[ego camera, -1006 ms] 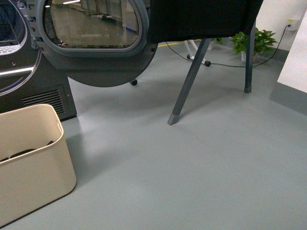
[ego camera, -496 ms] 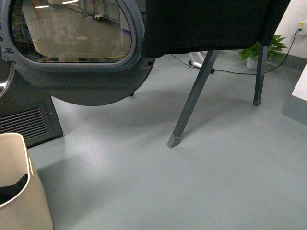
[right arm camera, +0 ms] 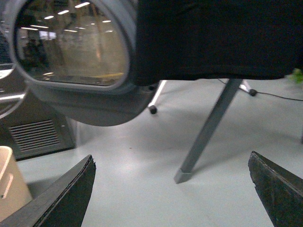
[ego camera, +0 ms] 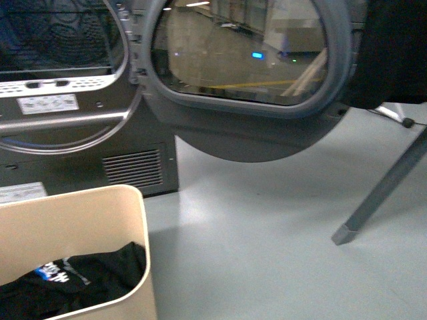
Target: Move hamper under clothes hanger
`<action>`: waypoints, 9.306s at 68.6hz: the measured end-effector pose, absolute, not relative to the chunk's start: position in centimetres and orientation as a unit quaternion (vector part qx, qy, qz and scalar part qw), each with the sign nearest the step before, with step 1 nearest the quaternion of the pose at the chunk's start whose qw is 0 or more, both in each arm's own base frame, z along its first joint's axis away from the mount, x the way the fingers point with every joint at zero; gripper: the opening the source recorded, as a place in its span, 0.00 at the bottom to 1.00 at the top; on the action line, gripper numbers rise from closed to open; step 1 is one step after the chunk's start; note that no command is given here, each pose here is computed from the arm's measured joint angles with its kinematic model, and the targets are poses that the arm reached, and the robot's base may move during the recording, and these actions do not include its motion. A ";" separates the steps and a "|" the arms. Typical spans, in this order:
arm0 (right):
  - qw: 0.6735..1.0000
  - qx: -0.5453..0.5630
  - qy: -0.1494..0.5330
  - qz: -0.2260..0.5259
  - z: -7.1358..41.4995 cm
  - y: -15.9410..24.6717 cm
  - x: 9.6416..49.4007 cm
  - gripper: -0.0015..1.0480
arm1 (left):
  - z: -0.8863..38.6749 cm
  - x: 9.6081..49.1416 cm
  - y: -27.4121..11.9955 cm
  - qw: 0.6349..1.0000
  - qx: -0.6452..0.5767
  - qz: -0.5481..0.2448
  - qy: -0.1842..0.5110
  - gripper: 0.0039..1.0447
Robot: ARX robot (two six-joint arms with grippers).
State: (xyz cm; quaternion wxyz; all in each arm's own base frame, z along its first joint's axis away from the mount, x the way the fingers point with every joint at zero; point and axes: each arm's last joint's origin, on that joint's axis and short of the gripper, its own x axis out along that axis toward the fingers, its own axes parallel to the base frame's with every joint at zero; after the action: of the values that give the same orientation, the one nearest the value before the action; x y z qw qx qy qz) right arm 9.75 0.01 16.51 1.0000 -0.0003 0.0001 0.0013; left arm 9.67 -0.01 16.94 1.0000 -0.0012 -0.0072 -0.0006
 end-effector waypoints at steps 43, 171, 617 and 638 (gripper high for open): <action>1.000 0.000 0.000 0.001 16.5 0.0 9.8 0.92 | 17.0 9.7 0.0 1.000 -0.001 -0.001 -0.008 0.94; 0.902 -0.026 0.430 0.018 7.2 7.3 41.9 0.92 | 6.9 41.6 -2.4 0.922 -0.005 -0.025 0.387 0.94; 0.896 -0.048 0.442 -0.020 4.8 11.5 44.1 0.03 | 4.1 43.2 -1.6 0.927 0.025 -0.002 0.375 0.04; 0.895 -0.047 0.442 -0.021 4.8 11.4 44.1 0.03 | 4.1 43.2 -1.6 0.927 0.025 -0.002 0.375 0.04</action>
State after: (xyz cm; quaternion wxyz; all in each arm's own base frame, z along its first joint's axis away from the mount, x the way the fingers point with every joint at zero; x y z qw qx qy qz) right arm 44.13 11.37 4.77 0.8955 -0.0473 0.4421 -0.0213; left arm 43.23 -1.64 4.11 0.9267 0.0255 0.3749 -0.0018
